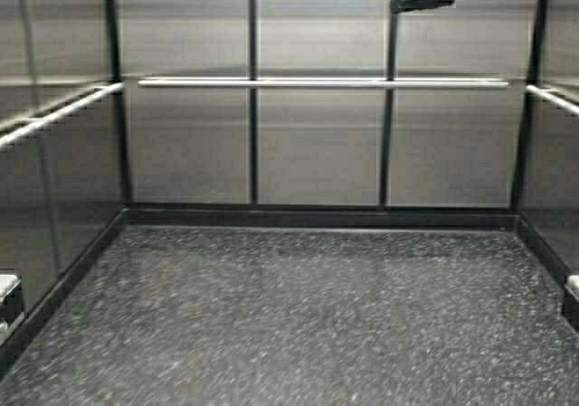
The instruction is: Navigate to elevator, push the call button, then enter the elevator
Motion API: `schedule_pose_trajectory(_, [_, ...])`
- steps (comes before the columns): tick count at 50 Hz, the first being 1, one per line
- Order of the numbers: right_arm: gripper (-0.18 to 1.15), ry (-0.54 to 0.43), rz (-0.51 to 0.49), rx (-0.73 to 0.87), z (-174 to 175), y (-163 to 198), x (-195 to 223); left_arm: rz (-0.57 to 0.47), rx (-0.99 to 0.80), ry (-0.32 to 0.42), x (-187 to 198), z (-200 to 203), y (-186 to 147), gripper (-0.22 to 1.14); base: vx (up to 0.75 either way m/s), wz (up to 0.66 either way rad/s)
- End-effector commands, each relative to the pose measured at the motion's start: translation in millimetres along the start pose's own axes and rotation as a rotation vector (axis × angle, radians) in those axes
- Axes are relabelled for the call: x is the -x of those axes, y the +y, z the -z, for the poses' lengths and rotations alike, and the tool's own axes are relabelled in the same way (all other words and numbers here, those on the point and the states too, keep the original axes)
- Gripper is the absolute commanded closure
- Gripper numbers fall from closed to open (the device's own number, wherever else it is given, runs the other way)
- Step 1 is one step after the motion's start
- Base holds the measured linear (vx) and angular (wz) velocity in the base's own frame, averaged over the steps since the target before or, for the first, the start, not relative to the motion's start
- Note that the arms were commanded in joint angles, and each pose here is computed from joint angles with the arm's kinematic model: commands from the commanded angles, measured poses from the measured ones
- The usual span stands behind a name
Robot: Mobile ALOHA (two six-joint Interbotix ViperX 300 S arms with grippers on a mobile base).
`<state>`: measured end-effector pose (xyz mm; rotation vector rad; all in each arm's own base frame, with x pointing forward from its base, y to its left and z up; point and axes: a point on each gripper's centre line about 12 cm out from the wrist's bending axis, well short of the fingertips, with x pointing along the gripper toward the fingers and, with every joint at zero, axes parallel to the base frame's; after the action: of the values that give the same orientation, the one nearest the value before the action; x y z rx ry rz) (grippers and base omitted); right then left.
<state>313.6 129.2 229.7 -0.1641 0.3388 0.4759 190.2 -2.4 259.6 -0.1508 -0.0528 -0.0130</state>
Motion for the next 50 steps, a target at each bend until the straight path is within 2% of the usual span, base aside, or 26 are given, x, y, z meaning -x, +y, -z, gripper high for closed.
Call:
schedule_pose_trajectory(1, [0.92, -0.035, 0.0, 0.007, -11.1, -0.3, 1.8, 0.001, -0.006, -0.026, -4.4, -10.4, -1.1, 0.89, 0.48, -0.13])
schedule_pose_trajectory(12, [0.92, -0.013, 0.0, -0.004, -1.2, -1.0, 1.3, 0.0, 0.019, -0.059, 4.0, -11.5, 0.0, 0.89, 0.43, -0.16])
schedule_pose_trajectory(15, [0.92, -0.082, 0.003, 0.003, -30.5, -4.6, -8.1, 0.013, -0.011, -0.082, -10.9, -29.4, -4.4, 0.89, 0.25, -0.1])
schedule_pose_trajectory(18, [0.92, -0.043, 0.055, 0.005, -26.2, -23.5, -16.2, 0.01, -0.096, 0.015, -26.6, -10.1, -1.4, 0.89, 0.35, -0.04])
schedule_pose_trajectory(21, [0.92, 0.035, 0.096, -0.023, -4.3, -39.1, -23.9, -0.01, -0.092, 0.13, -36.8, 18.9, 4.7, 0.89, 0.44, -0.06])
schedule_pose_trajectory(24, [0.92, 0.105, 0.106, -0.033, 21.3, -42.3, -23.0, 0.01, -0.067, 0.16, -39.8, 27.2, -0.4, 0.89, 0.45, -0.14])
schedule_pose_trajectory(27, [0.92, 0.131, 0.1, -0.048, 35.2, -39.0, -18.5, 0.025, -0.052, 0.145, -37.8, 24.7, -3.8, 0.89, 0.42, -0.21])
schedule_pose_trajectory(30, [0.92, 0.089, 0.081, -0.05, 28.2, -32.1, -13.0, 0.031, -0.038, 0.113, -30.2, 19.2, -5.1, 0.89, 0.39, -0.34])
schedule_pose_trajectory(35, [0.92, 0.014, 0.007, -0.009, 8.7, -7.7, -13.7, 0.057, -0.012, -0.027, -11.9, -10.7, -10.7, 0.89, 0.21, -0.35])
schedule_pose_trajectory(37, [0.92, -0.008, 0.018, -0.008, 0.7, -12.7, -15.9, 0.065, -0.011, -0.062, -6.8, -18.0, -12.0, 0.89, 0.11, -0.43])
schedule_pose_trajectory(43, [0.92, -0.081, 0.041, -0.003, -33.1, -22.0, -19.7, 0.062, -0.039, -0.057, -8.8, -17.7, -11.6, 0.89, 0.26, -0.21])
schedule_pose_trajectory(46, [0.92, -0.029, 0.04, -0.004, -14.1, -18.7, -14.1, 0.062, -0.036, -0.027, -5.6, -6.8, -10.7, 0.89, 0.36, 0.02])
schedule_pose_trajectory(50, [0.92, 0.029, 0.036, -0.016, 11.4, -15.7, -7.3, 0.079, -0.015, -0.068, 4.5, -11.3, -13.4, 0.89, 0.34, -0.08])
